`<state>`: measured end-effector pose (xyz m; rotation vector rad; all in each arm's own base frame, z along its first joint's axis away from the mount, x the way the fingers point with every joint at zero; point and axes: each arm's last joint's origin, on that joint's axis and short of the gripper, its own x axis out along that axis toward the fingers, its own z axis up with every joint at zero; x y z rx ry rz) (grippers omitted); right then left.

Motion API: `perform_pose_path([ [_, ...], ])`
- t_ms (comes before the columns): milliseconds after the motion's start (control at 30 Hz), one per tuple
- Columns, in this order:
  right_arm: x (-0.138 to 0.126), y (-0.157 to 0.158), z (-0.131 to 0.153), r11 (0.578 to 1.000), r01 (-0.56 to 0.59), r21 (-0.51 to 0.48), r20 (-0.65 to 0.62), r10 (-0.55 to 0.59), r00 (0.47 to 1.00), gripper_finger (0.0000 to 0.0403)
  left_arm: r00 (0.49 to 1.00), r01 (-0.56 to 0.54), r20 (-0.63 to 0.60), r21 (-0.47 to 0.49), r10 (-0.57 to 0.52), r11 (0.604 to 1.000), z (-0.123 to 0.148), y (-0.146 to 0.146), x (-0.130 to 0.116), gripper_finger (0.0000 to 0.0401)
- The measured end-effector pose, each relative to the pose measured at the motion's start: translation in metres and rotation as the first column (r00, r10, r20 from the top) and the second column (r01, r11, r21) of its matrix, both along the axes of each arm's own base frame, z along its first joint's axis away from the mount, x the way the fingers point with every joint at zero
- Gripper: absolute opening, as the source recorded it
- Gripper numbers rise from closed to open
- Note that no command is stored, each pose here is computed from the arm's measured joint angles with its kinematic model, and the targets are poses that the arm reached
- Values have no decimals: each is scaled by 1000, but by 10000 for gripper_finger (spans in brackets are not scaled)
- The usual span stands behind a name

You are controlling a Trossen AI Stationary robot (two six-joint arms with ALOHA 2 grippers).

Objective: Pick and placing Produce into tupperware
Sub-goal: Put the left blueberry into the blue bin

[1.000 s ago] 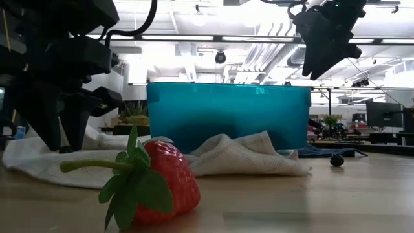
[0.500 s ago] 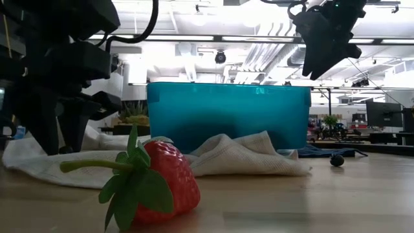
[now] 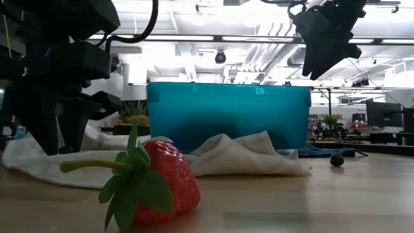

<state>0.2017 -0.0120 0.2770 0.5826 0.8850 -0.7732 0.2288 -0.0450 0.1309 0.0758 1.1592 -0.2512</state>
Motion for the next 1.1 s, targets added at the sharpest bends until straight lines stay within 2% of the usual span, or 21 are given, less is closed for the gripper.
perform_pose_path([
  [267, 0, 0, 0, 1000, 6, -12, 0, -6, 1000, 133, 1000, -3, 0, -1, 3, 1000, 0, 0, 0, 106],
  [633, 0, 0, 0, 1000, 5, -12, 0, -5, 1000, 133, 1000, -18, -3, -8, 18, 1000, 0, 0, 0, 37],
  [933, 0, 0, 0, 1000, 6, -12, 0, -6, 1000, 133, 1000, -24, -4, -10, 24, 1000, 0, 0, 0, 51],
  [1100, 0, 0, 0, 1000, 6, -13, 0, -6, 1000, 133, 1000, -24, -4, -10, 24, 1000, 1, 0, 1, 42],
])
